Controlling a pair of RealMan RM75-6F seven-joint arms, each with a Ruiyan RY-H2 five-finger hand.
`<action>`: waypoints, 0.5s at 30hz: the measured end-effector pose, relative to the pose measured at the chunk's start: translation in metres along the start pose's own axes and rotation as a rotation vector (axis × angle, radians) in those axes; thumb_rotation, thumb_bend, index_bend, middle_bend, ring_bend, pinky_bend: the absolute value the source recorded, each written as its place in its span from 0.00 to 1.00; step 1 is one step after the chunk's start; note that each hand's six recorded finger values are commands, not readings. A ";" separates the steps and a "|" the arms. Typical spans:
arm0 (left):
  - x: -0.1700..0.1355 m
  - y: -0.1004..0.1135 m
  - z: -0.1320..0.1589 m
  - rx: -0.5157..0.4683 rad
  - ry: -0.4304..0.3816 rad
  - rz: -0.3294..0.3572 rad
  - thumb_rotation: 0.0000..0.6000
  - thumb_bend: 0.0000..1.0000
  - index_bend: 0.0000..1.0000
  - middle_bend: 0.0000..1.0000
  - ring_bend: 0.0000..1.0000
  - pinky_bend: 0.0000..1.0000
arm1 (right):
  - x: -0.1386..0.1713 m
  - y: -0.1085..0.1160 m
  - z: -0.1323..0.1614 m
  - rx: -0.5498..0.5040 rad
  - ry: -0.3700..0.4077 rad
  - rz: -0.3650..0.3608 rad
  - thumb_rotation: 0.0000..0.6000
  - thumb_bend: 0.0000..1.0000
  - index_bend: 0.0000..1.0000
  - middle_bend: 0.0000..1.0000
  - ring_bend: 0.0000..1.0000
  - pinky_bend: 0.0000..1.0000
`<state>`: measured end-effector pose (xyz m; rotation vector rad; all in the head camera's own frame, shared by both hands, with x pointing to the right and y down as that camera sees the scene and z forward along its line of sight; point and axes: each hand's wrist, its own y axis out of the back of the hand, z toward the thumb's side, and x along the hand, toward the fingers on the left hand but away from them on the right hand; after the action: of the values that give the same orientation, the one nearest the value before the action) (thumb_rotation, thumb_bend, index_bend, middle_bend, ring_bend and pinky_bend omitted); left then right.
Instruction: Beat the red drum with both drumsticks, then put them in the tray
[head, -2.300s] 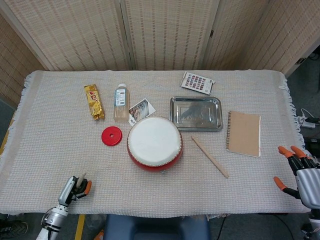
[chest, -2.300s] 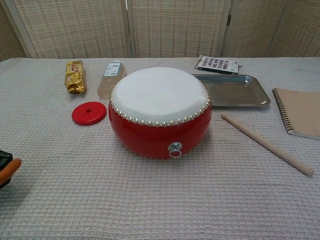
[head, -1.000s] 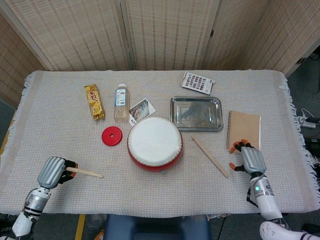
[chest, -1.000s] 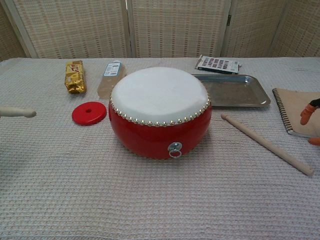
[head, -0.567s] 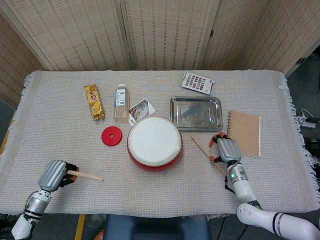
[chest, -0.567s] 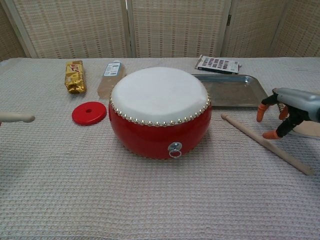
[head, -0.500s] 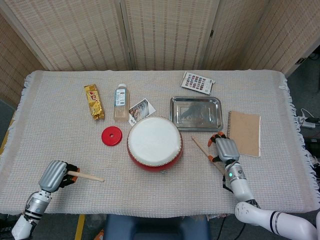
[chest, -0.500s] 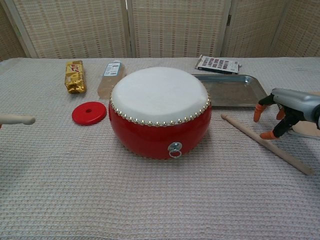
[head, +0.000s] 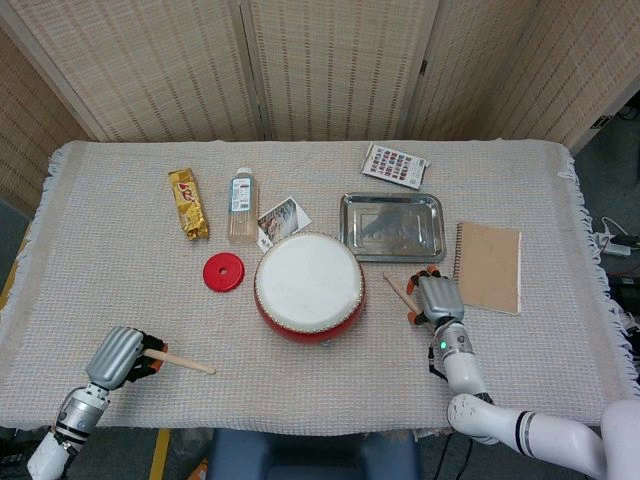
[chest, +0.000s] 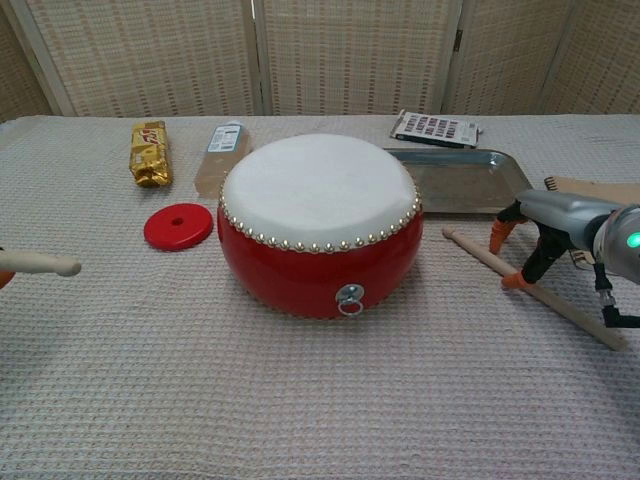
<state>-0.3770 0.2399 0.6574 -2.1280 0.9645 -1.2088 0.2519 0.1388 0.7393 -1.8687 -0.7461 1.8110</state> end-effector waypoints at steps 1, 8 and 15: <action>0.000 0.000 0.000 -0.002 0.000 -0.001 1.00 0.77 1.00 1.00 1.00 1.00 | 0.000 -0.001 0.000 0.010 -0.001 0.002 1.00 0.18 0.46 0.22 0.00 0.30; 0.000 -0.002 -0.001 -0.018 0.002 -0.015 1.00 0.76 1.00 1.00 1.00 1.00 | -0.001 -0.007 0.000 0.059 0.006 -0.004 1.00 0.24 0.49 0.22 0.00 0.28; -0.001 -0.002 -0.002 -0.021 0.004 -0.021 1.00 0.76 1.00 1.00 1.00 1.00 | 0.006 -0.011 0.003 0.100 0.050 -0.018 1.00 0.32 0.54 0.22 0.00 0.27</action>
<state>-0.3790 0.2416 0.6591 -2.1575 0.9628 -1.2181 0.2481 0.1505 0.7419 -1.8300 -0.6411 1.7514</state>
